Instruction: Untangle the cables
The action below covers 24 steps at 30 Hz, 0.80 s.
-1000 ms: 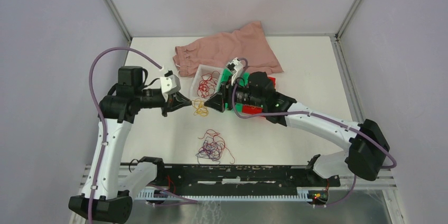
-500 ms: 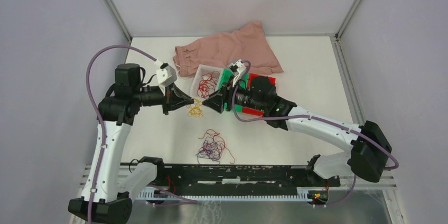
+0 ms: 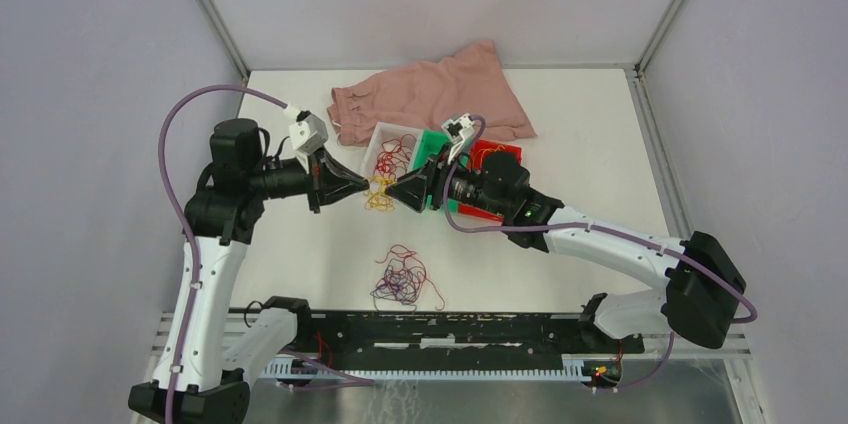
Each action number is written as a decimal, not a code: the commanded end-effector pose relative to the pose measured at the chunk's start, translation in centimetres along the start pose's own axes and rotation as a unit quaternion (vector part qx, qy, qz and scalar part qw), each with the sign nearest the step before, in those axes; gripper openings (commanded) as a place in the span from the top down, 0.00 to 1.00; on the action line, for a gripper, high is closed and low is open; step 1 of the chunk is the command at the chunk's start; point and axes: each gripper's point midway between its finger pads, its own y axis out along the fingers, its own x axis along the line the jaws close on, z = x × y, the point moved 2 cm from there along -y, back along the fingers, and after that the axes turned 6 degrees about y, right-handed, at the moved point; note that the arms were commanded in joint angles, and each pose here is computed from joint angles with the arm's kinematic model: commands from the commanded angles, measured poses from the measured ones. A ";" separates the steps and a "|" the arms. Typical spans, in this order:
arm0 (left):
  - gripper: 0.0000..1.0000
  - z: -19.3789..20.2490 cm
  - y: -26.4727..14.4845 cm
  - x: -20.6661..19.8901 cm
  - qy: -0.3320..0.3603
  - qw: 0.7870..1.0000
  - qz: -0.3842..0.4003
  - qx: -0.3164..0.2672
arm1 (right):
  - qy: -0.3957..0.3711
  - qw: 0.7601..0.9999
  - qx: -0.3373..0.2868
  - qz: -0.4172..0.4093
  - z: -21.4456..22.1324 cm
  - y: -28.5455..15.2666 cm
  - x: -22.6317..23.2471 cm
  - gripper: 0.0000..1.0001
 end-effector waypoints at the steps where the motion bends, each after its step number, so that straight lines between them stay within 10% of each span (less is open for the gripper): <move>1: 0.97 -1.8 0.0 -1.3 -0.036 0.999 0.020 -0.035 | -0.012 0.997 -0.077 -0.013 -4.0 0.6 2.0 0.42; 24: 0.97 -2.5 0.8 -1.0 -0.072 0.995 0.024 -0.065 | 0.106 0.978 -0.131 -0.120 -5.0 3.2 5.2 0.42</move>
